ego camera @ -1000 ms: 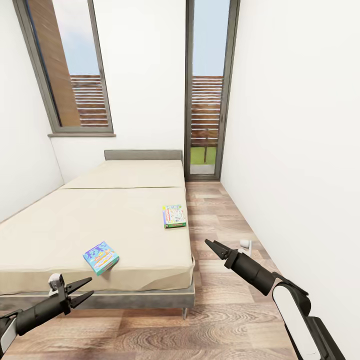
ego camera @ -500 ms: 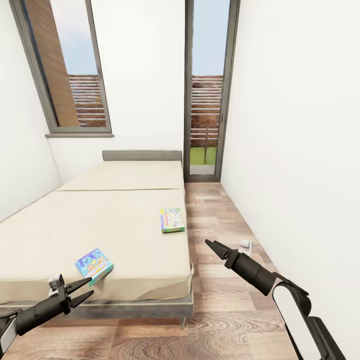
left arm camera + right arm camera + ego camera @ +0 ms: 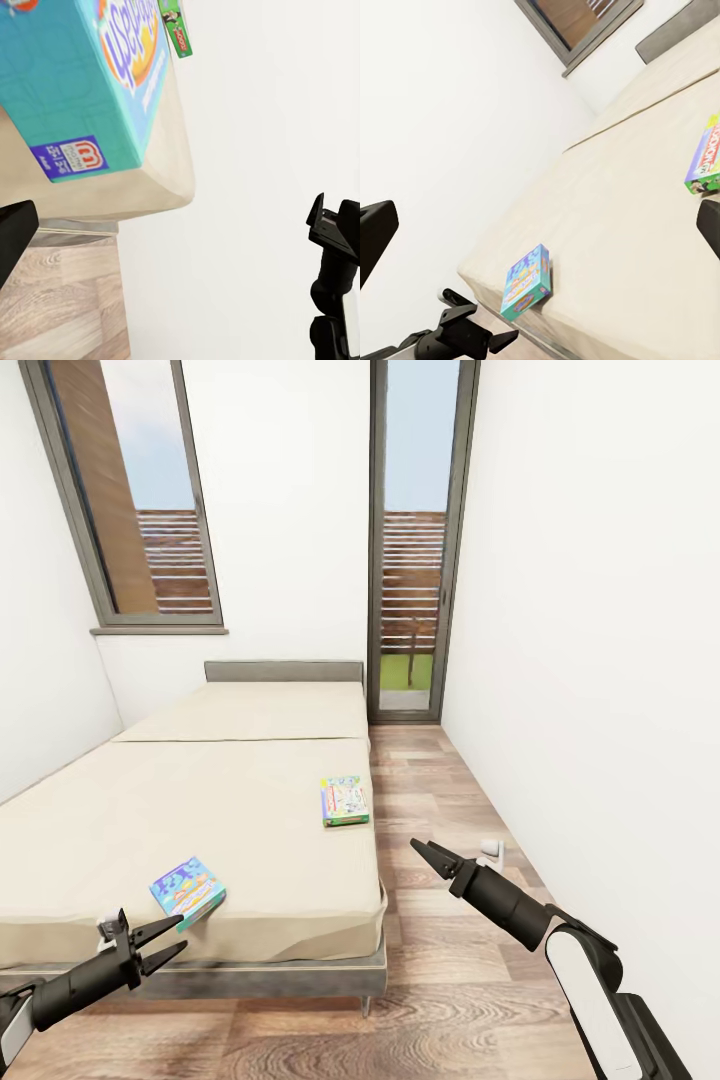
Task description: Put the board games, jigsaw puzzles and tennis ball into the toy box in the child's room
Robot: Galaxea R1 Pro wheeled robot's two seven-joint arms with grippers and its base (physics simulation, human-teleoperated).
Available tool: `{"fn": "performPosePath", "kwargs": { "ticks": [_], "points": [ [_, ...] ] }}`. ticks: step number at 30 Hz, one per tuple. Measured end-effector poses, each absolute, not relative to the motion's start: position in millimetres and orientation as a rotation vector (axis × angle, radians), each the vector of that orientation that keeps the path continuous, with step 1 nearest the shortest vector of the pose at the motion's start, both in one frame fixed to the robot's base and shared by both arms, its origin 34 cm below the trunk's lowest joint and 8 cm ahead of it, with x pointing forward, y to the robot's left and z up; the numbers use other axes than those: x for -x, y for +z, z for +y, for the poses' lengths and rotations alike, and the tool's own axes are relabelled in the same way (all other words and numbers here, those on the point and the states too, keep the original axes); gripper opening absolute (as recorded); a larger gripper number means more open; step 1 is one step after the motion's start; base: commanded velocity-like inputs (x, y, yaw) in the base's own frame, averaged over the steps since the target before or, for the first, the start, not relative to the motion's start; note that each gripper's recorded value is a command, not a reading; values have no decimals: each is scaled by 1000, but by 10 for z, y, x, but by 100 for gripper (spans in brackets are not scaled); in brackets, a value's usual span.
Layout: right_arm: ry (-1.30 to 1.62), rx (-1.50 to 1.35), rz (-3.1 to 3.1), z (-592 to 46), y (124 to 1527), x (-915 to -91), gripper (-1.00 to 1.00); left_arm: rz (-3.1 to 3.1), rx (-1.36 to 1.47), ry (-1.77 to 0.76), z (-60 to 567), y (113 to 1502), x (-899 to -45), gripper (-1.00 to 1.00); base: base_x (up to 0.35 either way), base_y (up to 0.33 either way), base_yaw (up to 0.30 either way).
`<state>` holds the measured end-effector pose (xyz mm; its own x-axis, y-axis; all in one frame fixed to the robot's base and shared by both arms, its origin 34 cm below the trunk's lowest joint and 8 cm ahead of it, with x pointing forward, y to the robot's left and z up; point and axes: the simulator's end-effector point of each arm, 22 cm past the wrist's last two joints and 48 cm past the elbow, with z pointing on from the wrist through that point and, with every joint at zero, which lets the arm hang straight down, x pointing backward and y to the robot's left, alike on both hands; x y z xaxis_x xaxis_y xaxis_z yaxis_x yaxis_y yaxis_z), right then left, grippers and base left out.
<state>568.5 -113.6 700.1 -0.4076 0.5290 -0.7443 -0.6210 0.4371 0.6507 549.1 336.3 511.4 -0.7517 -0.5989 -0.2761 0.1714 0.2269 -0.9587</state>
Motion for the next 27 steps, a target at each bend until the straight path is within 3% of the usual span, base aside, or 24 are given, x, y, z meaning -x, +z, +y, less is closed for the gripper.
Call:
{"fn": "performPosePath", "kwargs": {
  "ticks": [27],
  "points": [
    [1263,64,1574,-1136,6830,-5745,100,1906,421,-1588,3370,4954,-5489,100,0,0,0]
  ]
}}
